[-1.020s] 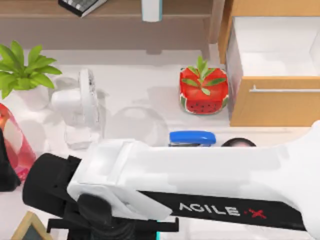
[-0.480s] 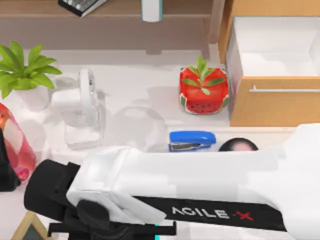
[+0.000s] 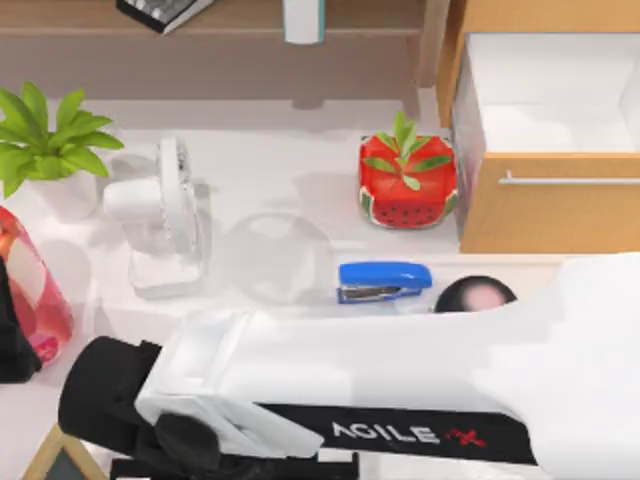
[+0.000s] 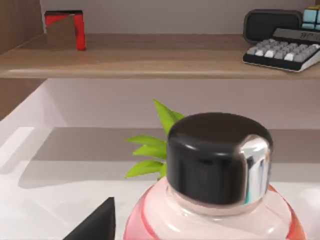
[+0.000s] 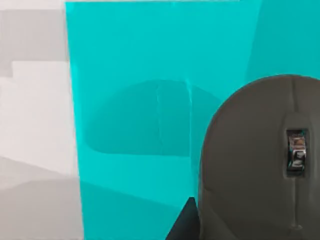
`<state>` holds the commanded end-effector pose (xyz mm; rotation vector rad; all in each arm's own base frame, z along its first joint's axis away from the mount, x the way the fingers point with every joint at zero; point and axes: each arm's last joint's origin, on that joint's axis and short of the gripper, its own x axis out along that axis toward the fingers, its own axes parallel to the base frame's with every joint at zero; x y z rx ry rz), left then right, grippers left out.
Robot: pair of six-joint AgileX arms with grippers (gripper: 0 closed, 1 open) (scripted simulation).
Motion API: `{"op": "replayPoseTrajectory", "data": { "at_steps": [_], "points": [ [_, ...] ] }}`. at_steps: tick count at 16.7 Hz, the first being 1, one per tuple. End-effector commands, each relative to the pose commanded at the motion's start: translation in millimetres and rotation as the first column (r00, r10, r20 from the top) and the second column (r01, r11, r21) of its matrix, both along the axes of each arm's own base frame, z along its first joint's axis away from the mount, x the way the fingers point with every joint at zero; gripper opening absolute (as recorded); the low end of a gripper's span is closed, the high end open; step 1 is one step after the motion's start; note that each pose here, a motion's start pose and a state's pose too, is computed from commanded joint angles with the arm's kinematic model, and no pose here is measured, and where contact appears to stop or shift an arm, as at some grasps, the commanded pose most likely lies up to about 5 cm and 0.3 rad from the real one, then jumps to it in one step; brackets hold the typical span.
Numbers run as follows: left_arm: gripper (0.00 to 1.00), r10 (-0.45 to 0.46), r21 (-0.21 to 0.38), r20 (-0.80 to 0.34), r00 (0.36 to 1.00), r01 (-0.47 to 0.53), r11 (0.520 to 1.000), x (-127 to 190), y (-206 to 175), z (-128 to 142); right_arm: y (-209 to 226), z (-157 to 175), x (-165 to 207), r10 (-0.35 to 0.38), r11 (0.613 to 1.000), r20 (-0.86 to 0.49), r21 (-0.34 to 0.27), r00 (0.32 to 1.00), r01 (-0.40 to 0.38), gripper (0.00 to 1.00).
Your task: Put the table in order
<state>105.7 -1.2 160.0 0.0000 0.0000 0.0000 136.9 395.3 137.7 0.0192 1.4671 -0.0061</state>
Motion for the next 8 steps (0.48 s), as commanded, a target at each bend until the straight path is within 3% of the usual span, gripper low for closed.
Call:
{"op": "replayPoseTrajectory", "data": {
  "at_steps": [8],
  "points": [
    [1.00, 0.000, 0.000, 0.000, 1.000, 0.000, 1.000, 0.0, 0.0, 0.0, 0.0, 0.0, 0.0, 0.000, 1.000, 0.000, 0.000, 1.000, 0.000, 0.68]
  ]
}}
